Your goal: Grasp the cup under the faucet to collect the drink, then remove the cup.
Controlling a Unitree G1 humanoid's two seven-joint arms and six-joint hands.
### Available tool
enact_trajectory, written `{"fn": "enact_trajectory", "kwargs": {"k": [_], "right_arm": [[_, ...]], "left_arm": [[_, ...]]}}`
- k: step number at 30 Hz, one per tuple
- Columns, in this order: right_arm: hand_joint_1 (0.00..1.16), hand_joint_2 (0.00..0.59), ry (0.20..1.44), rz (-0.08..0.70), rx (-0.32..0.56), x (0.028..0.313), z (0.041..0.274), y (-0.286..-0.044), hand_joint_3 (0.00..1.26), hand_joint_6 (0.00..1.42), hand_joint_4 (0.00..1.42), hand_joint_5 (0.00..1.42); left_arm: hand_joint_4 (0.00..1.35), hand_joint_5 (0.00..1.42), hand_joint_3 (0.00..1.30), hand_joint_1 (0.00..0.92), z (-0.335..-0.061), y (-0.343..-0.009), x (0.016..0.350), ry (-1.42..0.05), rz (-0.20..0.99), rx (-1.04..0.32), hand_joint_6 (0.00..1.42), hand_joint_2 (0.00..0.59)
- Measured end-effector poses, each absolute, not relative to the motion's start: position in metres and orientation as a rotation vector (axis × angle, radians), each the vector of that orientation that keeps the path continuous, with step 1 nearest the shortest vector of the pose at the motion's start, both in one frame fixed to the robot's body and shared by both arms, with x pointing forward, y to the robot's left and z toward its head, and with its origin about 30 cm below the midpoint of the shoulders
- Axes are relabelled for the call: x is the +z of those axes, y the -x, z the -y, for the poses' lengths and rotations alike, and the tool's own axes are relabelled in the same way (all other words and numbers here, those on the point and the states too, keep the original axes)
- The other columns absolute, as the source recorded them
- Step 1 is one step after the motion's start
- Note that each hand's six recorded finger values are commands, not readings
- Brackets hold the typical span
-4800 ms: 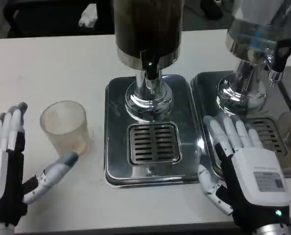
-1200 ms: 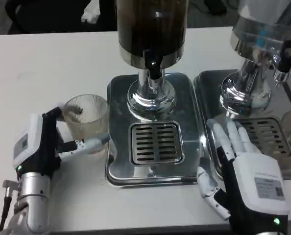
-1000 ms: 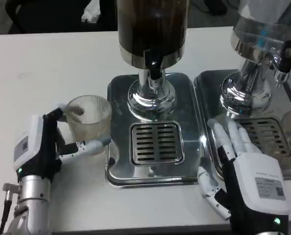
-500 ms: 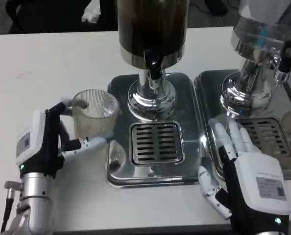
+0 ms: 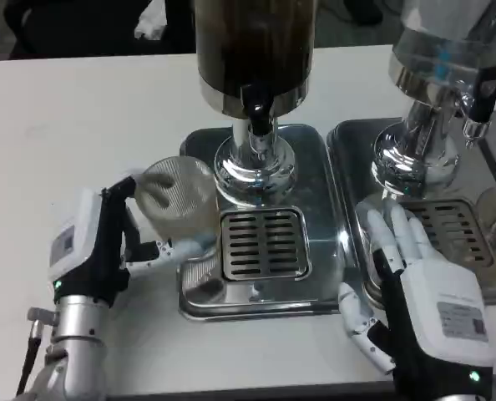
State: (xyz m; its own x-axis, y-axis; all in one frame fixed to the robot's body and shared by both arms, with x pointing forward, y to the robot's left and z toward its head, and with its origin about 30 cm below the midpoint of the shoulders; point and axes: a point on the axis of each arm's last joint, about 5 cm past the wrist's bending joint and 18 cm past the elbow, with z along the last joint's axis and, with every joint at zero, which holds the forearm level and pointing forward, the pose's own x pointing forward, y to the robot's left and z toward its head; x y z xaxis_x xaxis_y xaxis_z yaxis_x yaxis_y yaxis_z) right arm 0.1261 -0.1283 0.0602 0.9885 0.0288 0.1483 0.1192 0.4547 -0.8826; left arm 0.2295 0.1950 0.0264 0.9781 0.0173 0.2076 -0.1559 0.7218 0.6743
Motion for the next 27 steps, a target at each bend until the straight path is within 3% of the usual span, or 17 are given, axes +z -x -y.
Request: {"fn": "enact_trajectory", "kwargs": {"k": [11, 27], "right_arm": [[0.09, 0.548, 1.096, 0.146, -0.059, 0.060, 0.128, -0.126, 0.08, 0.23, 0.00, 0.04], [0.09, 0.539, 1.079, 0.128, -0.092, 0.059, 0.124, -0.124, 0.08, 0.23, 0.00, 0.04]], "left_arm": [[1.13, 1.21, 0.97, 0.685, -0.167, -0.241, 0.031, -0.743, 0.257, 0.004, 1.42, 0.000], [1.14, 1.21, 0.97, 0.692, -0.143, -0.253, 0.037, -0.803, 0.255, -0.139, 1.42, 0.000]]}}
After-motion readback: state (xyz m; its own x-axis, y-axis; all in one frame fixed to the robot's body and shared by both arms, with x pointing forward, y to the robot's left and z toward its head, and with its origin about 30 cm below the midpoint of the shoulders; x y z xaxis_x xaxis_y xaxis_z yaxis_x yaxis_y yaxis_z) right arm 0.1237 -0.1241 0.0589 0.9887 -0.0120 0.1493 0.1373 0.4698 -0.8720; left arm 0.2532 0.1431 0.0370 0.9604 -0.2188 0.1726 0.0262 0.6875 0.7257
